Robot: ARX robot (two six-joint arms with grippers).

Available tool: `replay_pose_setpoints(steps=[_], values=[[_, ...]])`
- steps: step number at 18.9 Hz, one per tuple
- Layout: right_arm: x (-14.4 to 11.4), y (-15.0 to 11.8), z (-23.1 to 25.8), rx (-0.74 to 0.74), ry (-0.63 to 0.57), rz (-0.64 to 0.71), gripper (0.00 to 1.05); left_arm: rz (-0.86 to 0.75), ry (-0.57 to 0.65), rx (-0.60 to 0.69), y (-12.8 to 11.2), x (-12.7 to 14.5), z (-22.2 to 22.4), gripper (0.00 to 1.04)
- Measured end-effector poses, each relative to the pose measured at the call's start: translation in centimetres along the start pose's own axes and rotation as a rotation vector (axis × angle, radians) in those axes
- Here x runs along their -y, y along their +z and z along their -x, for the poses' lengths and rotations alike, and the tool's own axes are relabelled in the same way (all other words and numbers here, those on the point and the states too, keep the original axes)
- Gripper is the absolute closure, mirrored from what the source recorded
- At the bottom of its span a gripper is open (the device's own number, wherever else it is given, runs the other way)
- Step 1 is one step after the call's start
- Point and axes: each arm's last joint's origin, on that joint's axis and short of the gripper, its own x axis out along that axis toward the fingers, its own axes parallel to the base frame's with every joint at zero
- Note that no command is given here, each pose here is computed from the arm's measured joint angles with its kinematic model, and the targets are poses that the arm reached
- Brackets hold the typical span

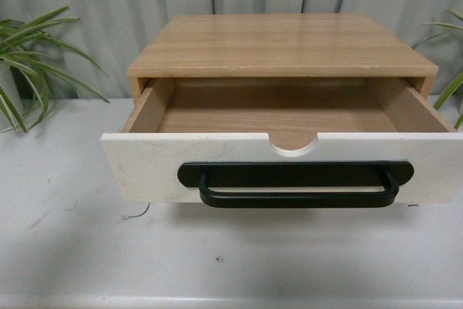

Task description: Pull drawer

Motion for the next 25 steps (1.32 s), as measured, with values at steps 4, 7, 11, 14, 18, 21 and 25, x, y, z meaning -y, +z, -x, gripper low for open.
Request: replay_pose_setpoints(steps=[4,7,11,14,18,21,25], values=[[0.0,-0.2,0.4,-0.003,-0.001,0.000,1.03,0.000,0.000,-0.001,-0.2,0.0,0.4,1.03],[0.0,-0.4,0.7,-0.006,-0.001,0.000,1.03,0.000,-0.001,-0.003,-0.4,0.0,0.8,1.03],[0.0,-0.6,1.0,-0.008,-0.001,0.000,1.03,0.000,-0.001,-0.002,-0.5,0.0,1.2,1.03],[0.0,-0.7,1.4,-0.005,-0.001,0.000,1.03,0.000,-0.002,0.034,-0.8,0.0,1.5,1.03],[0.0,-1.5,1.9,-0.009,-0.002,0.000,1.03,0.000,0.000,-0.019,-1.6,0.0,2.1,1.03],[0.0,-1.1,2.5,0.019,-0.001,0.000,1.03,-0.001,-0.001,0.015,-1.1,0.0,2.8,1.03],[0.0,-1.0,4.0,0.020,-0.001,0.000,1.03,0.000,-0.001,0.022,-0.9,0.0,4.5,1.03]])
